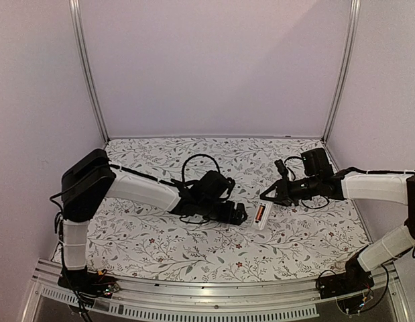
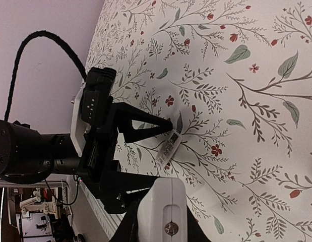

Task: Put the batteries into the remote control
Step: Pick up the battery cover from the center of the board.

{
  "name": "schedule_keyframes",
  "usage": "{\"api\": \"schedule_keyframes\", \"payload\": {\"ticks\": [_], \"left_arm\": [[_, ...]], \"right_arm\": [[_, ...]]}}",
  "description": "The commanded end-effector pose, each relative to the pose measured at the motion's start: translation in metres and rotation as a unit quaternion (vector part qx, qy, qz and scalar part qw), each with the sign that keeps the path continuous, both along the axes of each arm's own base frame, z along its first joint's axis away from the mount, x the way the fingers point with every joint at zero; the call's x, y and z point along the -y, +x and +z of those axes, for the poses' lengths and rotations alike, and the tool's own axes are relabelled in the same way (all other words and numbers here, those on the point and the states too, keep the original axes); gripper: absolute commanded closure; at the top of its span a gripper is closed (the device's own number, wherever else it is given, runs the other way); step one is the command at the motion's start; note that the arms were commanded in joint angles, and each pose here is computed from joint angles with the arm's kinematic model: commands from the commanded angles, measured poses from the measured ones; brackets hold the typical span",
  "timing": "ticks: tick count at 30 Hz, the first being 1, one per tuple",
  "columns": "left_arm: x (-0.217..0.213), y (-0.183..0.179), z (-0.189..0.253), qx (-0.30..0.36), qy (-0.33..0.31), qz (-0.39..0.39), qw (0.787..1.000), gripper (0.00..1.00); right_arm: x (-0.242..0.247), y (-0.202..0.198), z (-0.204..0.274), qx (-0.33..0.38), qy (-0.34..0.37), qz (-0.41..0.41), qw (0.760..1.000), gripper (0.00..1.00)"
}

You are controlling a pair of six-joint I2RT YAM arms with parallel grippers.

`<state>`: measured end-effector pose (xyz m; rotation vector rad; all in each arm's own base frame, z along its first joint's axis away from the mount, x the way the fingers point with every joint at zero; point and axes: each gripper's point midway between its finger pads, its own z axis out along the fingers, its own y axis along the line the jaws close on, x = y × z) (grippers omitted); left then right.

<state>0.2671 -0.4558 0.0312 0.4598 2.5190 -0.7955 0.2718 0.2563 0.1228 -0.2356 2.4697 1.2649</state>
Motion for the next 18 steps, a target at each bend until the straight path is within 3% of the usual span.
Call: {"api": "schedule_keyframes", "payload": {"ticks": [1,8,18], "left_arm": [[-0.023,-0.018,-0.041,-0.031,0.08,-0.058,0.995,0.07],[-0.056,-0.017,-0.015,0.01,0.144,-0.054,0.988,0.33],[-0.05,-0.04,-0.034,0.016,0.228,-0.078,0.97,0.44]], "right_arm": [[0.007,-0.003,0.003,0.005,-0.001,-0.001,1.0,1.0],[0.016,-0.009,0.005,0.012,-0.004,-0.015,1.0,1.0],[0.021,-0.006,0.015,0.023,0.0,-0.034,0.999,1.0]]}}
